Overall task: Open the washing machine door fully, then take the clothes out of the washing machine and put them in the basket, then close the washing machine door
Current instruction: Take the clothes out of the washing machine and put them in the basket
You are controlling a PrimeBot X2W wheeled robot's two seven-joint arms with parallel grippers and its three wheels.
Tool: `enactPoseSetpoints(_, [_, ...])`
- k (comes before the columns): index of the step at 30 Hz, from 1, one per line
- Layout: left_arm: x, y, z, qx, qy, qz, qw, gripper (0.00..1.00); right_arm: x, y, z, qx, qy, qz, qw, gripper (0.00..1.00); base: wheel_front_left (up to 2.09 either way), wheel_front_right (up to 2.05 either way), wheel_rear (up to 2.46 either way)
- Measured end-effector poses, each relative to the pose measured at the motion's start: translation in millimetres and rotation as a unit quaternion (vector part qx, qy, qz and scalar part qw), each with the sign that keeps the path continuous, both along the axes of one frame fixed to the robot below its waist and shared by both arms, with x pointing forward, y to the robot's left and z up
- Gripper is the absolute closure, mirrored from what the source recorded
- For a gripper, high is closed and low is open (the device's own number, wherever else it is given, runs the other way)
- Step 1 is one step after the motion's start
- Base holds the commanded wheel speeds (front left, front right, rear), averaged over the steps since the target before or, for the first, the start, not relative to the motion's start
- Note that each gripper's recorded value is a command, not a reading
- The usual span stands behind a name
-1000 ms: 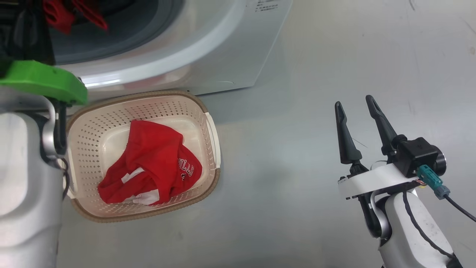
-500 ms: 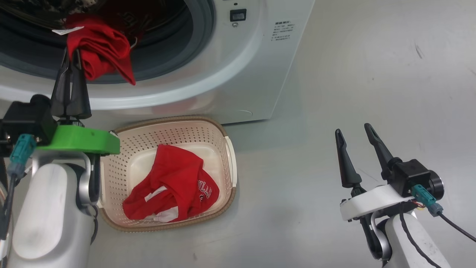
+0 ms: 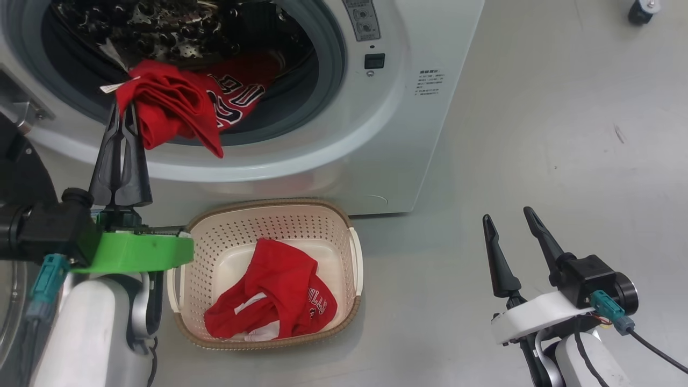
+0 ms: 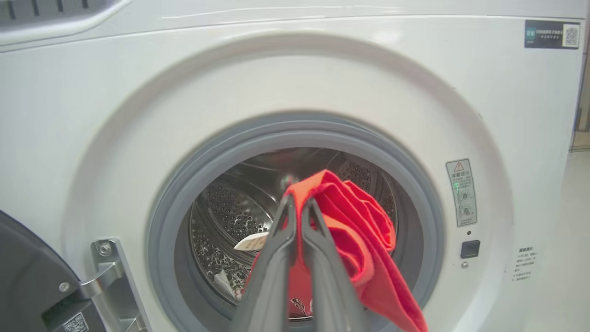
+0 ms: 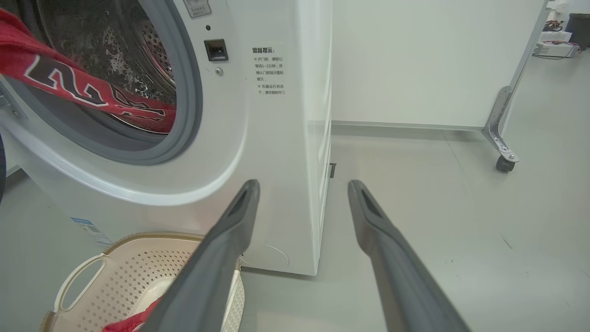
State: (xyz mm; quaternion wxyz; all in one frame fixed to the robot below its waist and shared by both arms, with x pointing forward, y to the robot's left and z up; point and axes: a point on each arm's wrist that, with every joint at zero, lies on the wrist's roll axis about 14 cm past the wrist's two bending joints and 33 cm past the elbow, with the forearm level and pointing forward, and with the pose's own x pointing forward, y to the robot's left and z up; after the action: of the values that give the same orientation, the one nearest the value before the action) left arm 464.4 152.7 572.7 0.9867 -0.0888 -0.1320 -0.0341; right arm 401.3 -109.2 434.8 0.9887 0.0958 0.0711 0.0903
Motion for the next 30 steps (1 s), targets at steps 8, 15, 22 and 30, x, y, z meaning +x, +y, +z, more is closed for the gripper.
enactPoseSetpoints(8, [-23.9, 6.2, 2.8, -0.004, 0.003, 0.009, 1.0, 1.0, -2.9, 15.4, 5.3, 0.004, -0.007, 0.02, 1.0, 0.0, 0.0, 0.0, 0.0])
enactPoseSetpoints(15, [-44.0, -12.3, -52.8, -0.024, 0.106, -0.015, 0.994, 1.0, -0.8, 15.7, 5.3, 0.006, -0.008, 0.02, 1.0, 0.0, 0.0, 0.0, 0.0])
enactPoseSetpoints(22, [-62.8, -28.6, -107.0, -0.043, 0.205, -0.039, 0.977, 1.0, 1.5, 16.7, 0.3, 0.005, -0.003, 0.023, 1.0, 0.0, 0.0, 0.0, 0.0])
enactPoseSetpoints(30, [-77.9, -30.5, -166.2, -0.07, 0.307, -0.039, 0.948, 1.0, 4.4, 20.5, -7.9, 0.007, 0.009, 0.03, 0.999, 0.0, 0.0, 0.0, 0.0])
